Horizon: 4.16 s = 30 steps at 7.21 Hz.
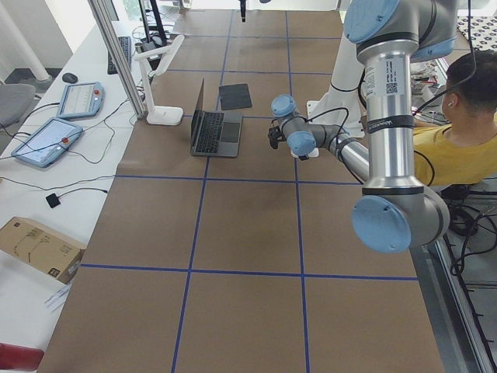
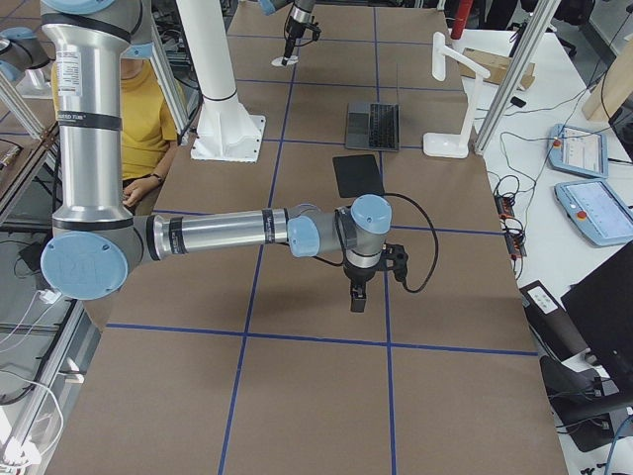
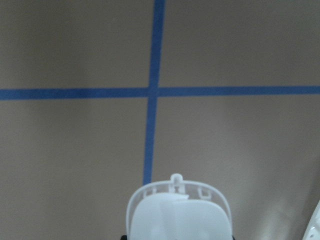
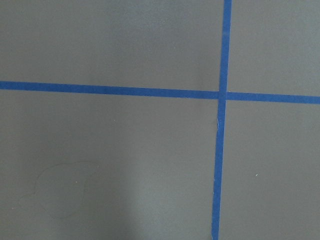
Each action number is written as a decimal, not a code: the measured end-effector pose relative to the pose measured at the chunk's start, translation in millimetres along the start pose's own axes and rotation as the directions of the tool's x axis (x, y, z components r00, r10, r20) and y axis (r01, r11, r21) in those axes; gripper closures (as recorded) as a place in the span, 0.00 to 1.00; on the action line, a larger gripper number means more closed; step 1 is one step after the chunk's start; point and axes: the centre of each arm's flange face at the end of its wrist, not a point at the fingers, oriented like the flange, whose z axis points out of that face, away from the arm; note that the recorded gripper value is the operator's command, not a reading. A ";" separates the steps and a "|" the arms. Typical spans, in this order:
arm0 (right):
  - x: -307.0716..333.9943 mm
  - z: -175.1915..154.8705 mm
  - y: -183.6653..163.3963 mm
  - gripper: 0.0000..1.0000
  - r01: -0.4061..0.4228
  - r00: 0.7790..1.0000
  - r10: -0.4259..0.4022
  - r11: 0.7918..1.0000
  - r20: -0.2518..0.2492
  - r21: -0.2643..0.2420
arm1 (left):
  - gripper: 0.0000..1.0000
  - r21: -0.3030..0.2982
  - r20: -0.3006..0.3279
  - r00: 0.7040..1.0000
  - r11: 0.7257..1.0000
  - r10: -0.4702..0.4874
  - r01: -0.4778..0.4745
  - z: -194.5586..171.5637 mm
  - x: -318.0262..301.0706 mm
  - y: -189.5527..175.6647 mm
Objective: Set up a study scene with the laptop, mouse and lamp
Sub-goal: 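Carry the white mouse with the left gripper toward the mouse pad, then lower the white mouse onto the mouse pad with the left gripper, then open the left gripper and withdraw it away from the mouse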
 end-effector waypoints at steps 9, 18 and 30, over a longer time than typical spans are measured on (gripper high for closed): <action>85.6 -4.0 53.9 0.00 0.042 0.999 -0.042 0.999 -0.016 -0.004 | 0.58 0.124 0.090 0.989 0.987 -0.114 0.103 -14.8 363.8 -162.1; 84.9 -4.4 51.7 0.00 0.043 0.999 -0.043 0.999 -0.015 -0.003 | 0.34 0.279 0.073 0.987 0.953 -0.141 0.115 53.6 452.3 -266.5; 86.9 -3.5 52.0 0.00 0.031 0.999 -0.031 1.000 -0.027 -0.003 | 0.00 0.250 0.040 0.998 0.967 0.041 -0.049 -13.6 336.6 -233.0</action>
